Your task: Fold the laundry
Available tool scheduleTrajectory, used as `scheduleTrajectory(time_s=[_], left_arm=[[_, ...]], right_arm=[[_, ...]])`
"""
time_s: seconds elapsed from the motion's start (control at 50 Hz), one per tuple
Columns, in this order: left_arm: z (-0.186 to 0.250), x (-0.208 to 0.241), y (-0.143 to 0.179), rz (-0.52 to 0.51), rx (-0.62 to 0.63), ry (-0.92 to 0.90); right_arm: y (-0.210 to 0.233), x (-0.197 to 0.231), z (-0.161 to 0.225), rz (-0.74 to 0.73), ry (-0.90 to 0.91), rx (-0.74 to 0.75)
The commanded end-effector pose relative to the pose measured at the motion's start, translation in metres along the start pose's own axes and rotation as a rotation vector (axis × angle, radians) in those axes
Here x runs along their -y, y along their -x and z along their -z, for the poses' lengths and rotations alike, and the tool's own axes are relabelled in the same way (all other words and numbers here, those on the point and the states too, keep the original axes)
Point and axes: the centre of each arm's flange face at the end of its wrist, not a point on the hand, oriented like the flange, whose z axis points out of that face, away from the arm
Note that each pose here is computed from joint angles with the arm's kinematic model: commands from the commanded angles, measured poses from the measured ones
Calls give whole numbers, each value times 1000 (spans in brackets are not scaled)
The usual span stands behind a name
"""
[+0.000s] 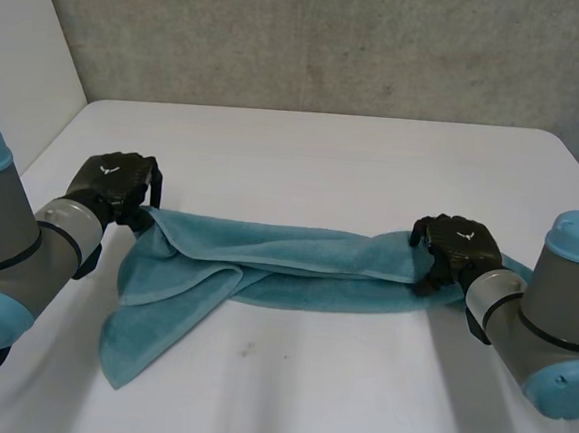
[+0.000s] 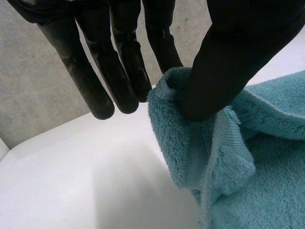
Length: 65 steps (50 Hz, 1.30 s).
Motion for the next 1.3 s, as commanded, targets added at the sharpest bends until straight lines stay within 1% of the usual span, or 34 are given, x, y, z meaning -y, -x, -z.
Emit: scheduleTrajectory(time_s=[0.02, 0.08, 0.14, 0.24, 0.34, 0.4, 0.46, 0.48, 0.54, 0.6, 0.64, 0.7, 0.74, 0.78, 0.86, 0.9, 1.06, 1.2, 1.3], left_arm=[[0, 0, 0, 0, 0, 1], [1, -1, -1, 0, -4, 2], [2, -2, -5, -3, -10, 9], [5, -4, -9, -5, -21, 20], [13, 4, -10, -6, -23, 0], [20, 8, -14, -4, -34, -8], [26, 12, -18, -6, -45, -13], [34, 18, -24, 3, -61, -28], [40, 21, -30, 31, -77, -33], [43, 20, -35, 95, -90, -24], [44, 20, -36, 142, -74, -19], [41, 16, -33, 175, -22, -8], [40, 14, -31, 176, -5, -3], [36, 4, -29, 171, 48, 31], [35, -4, -27, 170, 72, 59], [34, -8, -27, 168, 75, 68], [28, -21, -29, 166, 77, 105], [24, -31, -30, 165, 76, 133], [24, -33, -30, 151, 75, 141]], right_arm=[[-7, -4, -17, 9, -13, -20], [-7, -2, -18, 12, -31, -22], [-10, 9, -19, 20, -101, -42], [-12, 26, -13, 27, -147, -58], [-12, 48, 3, 38, -199, -64], [-12, 50, 5, 41, -201, -65], [-11, 61, 18, 92, -204, -69], [-10, 62, 23, 111, -198, -67], [-9, 67, 32, 134, -204, -66], [-8, 70, 36, 137, -210, -65], [-8, 73, 41, 141, -220, -68], [-8, 84, 49, 142, -255, -74], [-9, 90, 53, 139, -275, -81], [-12, 98, 58, 137, -299, -95], [-21, 110, 67, 127, -337, -125], [-26, 122, 76, 91, -377, -140], [-34, 146, 98, -19, -464, -153], [-42, 158, 112, -46, -516, -182], [-53, 161, 114, -47, -531, -221]])
